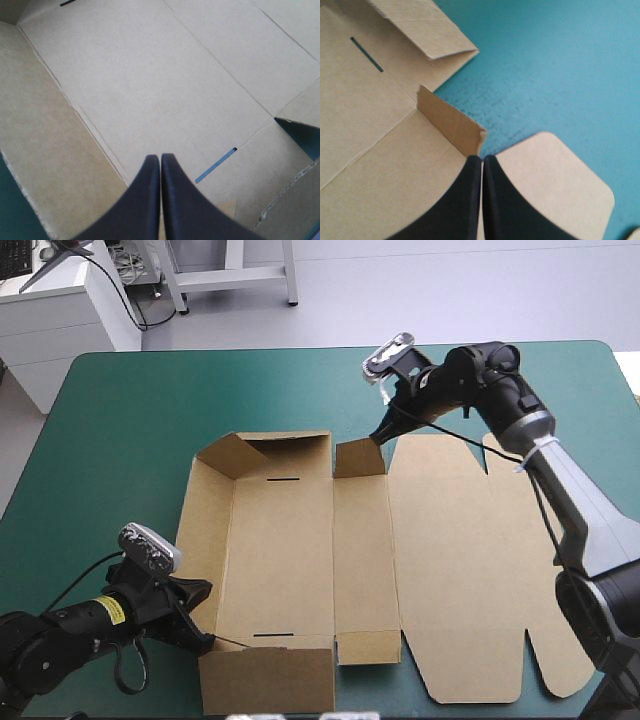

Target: Fold the box

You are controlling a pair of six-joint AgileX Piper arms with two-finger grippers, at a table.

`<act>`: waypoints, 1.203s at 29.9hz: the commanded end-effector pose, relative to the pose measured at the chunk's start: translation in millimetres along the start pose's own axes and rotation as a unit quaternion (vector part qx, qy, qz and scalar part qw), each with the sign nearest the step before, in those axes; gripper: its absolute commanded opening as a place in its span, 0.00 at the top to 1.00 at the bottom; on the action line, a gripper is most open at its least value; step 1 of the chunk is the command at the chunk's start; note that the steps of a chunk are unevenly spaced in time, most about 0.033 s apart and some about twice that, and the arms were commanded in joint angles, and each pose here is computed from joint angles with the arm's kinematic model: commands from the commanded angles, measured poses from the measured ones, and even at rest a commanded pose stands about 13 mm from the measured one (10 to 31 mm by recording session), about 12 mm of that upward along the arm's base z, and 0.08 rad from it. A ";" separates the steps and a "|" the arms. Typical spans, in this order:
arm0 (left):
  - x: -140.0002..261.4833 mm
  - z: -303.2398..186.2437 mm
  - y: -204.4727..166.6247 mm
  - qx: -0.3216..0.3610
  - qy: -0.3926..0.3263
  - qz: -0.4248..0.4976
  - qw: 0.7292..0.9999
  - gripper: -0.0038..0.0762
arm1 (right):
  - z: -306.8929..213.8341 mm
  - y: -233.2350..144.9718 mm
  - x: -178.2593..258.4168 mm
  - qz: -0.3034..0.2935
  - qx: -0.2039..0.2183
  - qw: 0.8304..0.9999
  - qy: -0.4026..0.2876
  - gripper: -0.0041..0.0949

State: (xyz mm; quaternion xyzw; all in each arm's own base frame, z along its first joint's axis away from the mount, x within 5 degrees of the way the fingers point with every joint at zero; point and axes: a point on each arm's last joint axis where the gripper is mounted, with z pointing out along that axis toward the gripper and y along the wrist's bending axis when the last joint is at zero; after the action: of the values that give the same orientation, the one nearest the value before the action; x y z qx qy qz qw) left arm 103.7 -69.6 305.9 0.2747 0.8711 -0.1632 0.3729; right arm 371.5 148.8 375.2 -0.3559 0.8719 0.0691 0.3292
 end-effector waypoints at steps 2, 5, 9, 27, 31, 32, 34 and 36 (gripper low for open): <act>-16.3 -8.1 -0.2 -0.006 -0.061 0.000 0.998 0.96 | -54.3 -22.0 2.8 0.097 0.043 0.993 -0.042 0.97; -16.8 -8.2 0.7 -0.011 -0.064 0.003 0.998 0.96 | -70.4 -33.5 13.3 0.137 0.054 0.989 -0.031 0.97; -16.8 -8.2 0.7 -0.011 -0.064 0.003 0.998 0.96 | -86.2 -41.7 33.9 0.163 0.069 0.984 -0.018 0.97; -16.5 -8.2 0.6 -0.011 -0.062 0.002 0.998 0.96 | -152.1 42.7 178.5 0.229 0.105 0.967 -0.032 0.97; -16.9 -8.2 0.7 -0.011 -0.065 0.000 0.998 0.96 | -160.4 65.0 205.4 0.234 0.111 0.965 -0.048 0.97; -16.9 -8.2 0.7 -0.011 -0.065 0.000 0.998 0.96 | -162.4 69.1 210.0 0.237 0.112 0.963 -0.053 0.97; -17.0 -8.2 0.8 -0.011 -0.065 0.000 0.998 0.96 | -166.6 78.3 220.6 0.240 0.115 0.962 -0.063 0.97; -17.1 -8.2 0.6 -0.011 -0.066 -0.002 0.998 0.96 | -169.7 84.9 228.1 0.237 0.118 0.962 -0.071 0.97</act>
State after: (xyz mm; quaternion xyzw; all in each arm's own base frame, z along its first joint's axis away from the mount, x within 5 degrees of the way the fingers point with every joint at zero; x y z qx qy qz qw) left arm 106.2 -69.4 308.0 0.2721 0.8654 -0.1589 0.3895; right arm 114.6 21.0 348.4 -0.1002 0.9255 0.0642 0.3595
